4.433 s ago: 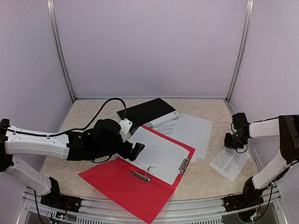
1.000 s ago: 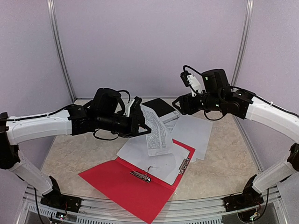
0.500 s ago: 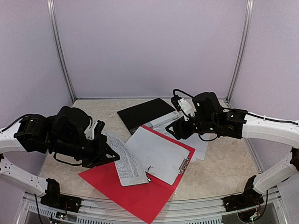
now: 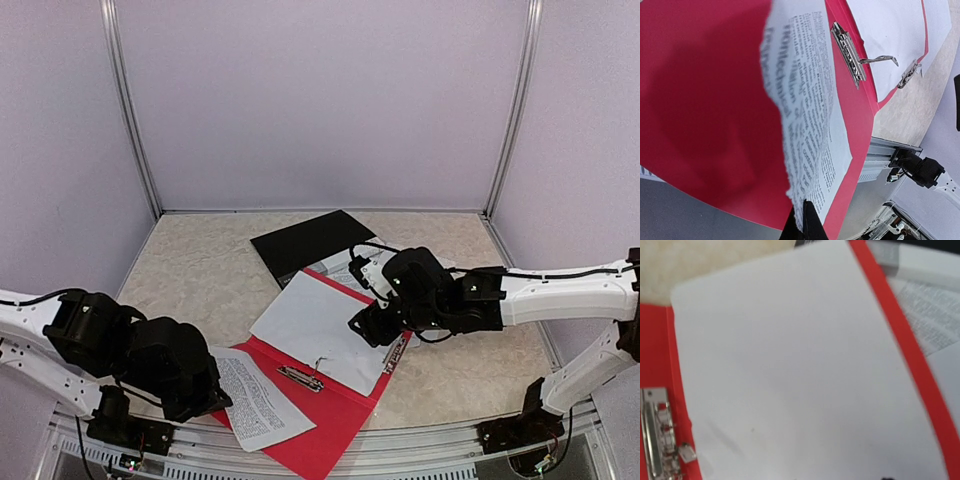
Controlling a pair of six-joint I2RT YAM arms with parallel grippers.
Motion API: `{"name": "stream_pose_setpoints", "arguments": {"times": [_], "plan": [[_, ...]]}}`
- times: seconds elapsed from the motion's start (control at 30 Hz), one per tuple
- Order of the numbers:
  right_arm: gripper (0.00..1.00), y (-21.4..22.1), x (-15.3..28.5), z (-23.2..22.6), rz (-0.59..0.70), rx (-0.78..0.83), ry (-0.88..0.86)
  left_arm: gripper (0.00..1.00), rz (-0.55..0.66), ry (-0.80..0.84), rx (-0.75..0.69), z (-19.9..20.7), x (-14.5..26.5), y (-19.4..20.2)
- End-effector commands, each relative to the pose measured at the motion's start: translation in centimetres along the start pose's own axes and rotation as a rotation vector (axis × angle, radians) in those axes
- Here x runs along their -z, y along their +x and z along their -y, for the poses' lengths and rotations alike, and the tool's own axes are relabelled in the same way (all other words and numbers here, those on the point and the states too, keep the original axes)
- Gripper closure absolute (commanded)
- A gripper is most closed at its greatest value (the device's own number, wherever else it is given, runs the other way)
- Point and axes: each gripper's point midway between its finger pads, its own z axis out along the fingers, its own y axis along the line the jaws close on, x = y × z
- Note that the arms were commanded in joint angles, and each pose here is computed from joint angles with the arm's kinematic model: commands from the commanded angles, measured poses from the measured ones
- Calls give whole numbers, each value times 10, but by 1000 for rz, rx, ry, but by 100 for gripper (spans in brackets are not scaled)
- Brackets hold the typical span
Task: Put the files into the folder
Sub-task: Pick up the folder with some files from the center of the board.
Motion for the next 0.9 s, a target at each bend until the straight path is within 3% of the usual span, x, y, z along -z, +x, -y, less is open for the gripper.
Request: {"name": "stream_pose_setpoints", "arguments": {"times": [0.0,0.27,0.5,0.87], "plan": [[34,21,-19,-18,-51,39,9,100,18,2,186,-11,-12,-1],[31,41,-41,-48,-125,108,-48,100,45,41,312,-45,-43,-17],[23,48,-44,-73,-134,136,-124,100,64,72,348,-49,-56,-27],[21,36,-37,-27,-147,192,111,100,44,113,385,-53,-72,-47]]}}
